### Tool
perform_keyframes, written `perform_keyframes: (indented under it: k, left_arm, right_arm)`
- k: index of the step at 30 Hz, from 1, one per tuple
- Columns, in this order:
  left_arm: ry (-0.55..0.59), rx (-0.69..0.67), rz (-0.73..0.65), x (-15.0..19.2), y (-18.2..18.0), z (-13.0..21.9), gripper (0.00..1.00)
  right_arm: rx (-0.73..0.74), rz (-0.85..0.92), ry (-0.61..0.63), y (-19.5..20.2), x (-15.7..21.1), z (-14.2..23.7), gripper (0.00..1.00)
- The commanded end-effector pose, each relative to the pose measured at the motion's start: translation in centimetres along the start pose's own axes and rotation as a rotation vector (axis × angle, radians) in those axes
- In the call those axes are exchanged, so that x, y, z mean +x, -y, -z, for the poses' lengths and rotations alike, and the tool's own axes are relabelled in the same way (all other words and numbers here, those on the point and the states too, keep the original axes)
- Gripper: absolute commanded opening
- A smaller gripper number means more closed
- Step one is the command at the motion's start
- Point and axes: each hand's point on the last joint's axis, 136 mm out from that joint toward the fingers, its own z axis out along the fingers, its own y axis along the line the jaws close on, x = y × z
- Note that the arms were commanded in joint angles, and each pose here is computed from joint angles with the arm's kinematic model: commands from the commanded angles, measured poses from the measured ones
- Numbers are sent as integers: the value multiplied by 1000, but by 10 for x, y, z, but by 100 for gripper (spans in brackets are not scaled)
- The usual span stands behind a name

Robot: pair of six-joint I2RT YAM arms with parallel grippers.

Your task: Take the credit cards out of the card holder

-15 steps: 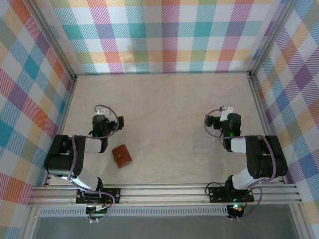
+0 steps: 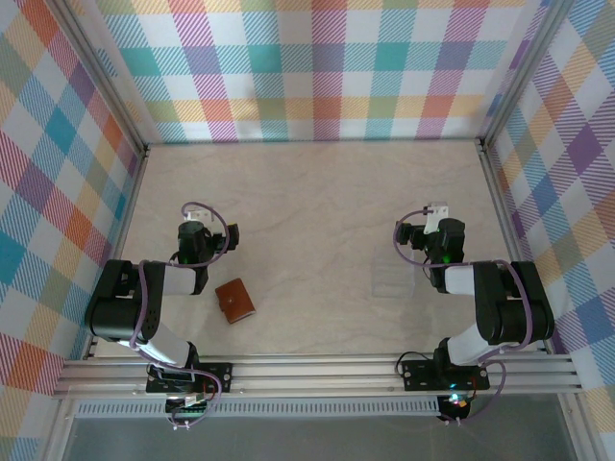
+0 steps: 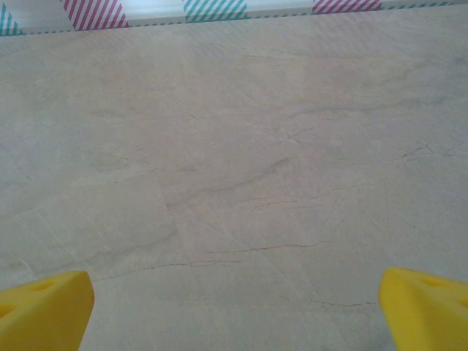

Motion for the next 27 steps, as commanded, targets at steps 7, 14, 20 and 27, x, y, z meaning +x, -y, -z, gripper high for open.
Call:
perform_keyframes:
  k: [7,14,20,27]
  left_arm:
    - [26,8,-7,-6,0,1,100]
    - [28,9,-7,-6,1,1,100]
    - [32,5,-11,-7,0,2,100]
    - [-7,-41,-74,-27,12,14,100]
  right_arm:
    - [-18,11,34,-1,-9,-1,100]
    - [-20,12,35,-2,-9,-1,100]
    - [-24,17,23,-3,-13,0,100]
    - [-18,-41,-128,-6,-25,11,100]
